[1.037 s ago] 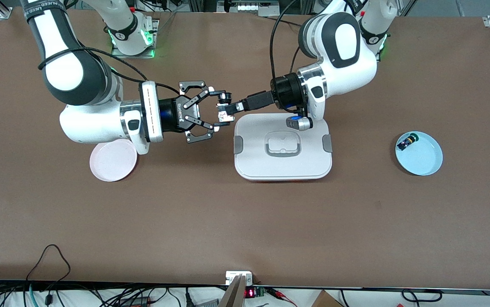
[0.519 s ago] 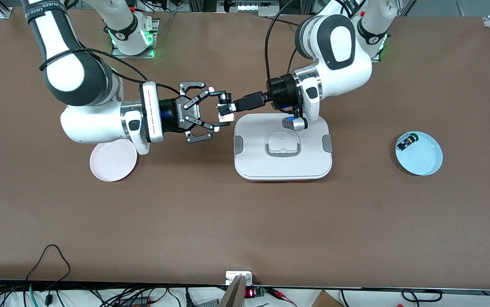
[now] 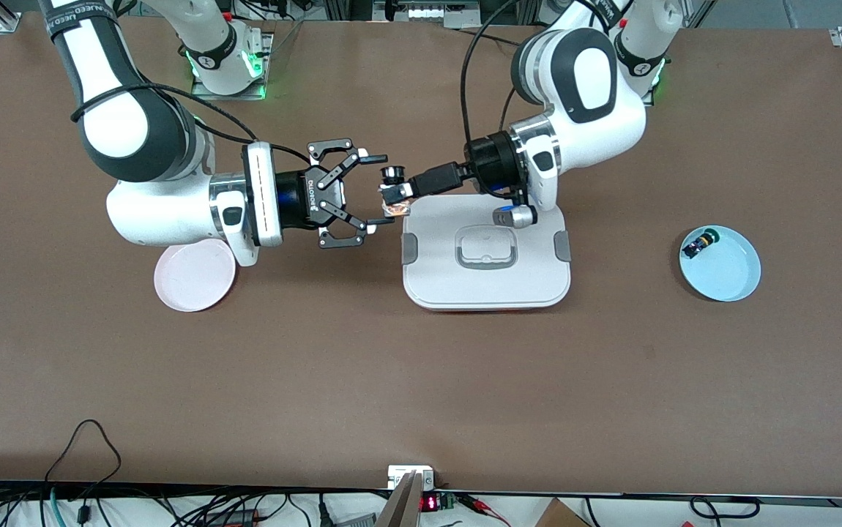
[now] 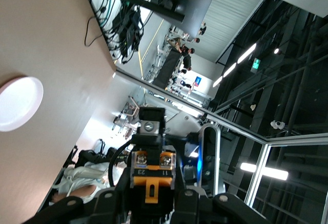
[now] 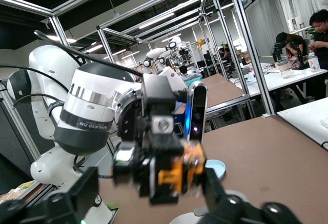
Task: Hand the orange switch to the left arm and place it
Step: 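Open the right gripper while the left gripper carries the switch away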
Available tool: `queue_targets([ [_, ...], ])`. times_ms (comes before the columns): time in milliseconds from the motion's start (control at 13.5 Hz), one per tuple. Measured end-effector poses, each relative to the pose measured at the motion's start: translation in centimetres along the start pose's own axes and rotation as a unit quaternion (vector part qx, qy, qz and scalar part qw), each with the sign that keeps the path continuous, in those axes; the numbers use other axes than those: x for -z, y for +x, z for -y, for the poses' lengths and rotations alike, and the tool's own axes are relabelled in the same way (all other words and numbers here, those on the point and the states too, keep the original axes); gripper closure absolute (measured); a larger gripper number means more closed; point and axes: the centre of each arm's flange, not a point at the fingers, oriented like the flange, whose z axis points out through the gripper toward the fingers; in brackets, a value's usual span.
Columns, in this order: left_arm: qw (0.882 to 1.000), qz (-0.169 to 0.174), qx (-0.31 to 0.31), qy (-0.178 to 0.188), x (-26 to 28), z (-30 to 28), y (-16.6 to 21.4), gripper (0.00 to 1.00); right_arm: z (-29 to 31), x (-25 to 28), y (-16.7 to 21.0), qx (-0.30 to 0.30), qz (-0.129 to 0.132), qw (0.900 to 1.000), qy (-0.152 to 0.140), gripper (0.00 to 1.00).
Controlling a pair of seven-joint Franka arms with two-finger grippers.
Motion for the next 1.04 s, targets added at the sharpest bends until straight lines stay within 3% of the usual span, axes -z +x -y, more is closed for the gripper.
queue_targets([
  [370,0.998,-0.044,-0.033,0.014,5.2,-1.2,4.9,0.65,-0.2,0.6,-0.1,-0.002,0.0,1.0,-0.002,0.0],
  [593,0.989,-0.024,-0.113,0.089,7.7,-0.9,6.2,0.65,-1.7,4.7,-0.4,-0.03,-0.003,0.999,-0.036,0.0],
  [741,0.97,0.005,-0.176,0.167,10.8,-0.8,8.6,0.65,-2.5,7.8,-0.4,-0.057,-0.007,0.997,-0.057,0.0],
  [815,0.955,0.021,-0.204,0.214,13.2,-0.6,10.4,0.65,-2.7,8.9,-0.5,-0.07,-0.005,0.995,-0.065,0.0],
  [1037,0.891,0.062,-0.245,0.376,23.4,0.5,16.3,0.65,-3.2,11.4,-1.7,-0.118,0.026,0.989,-0.083,0.0],
])
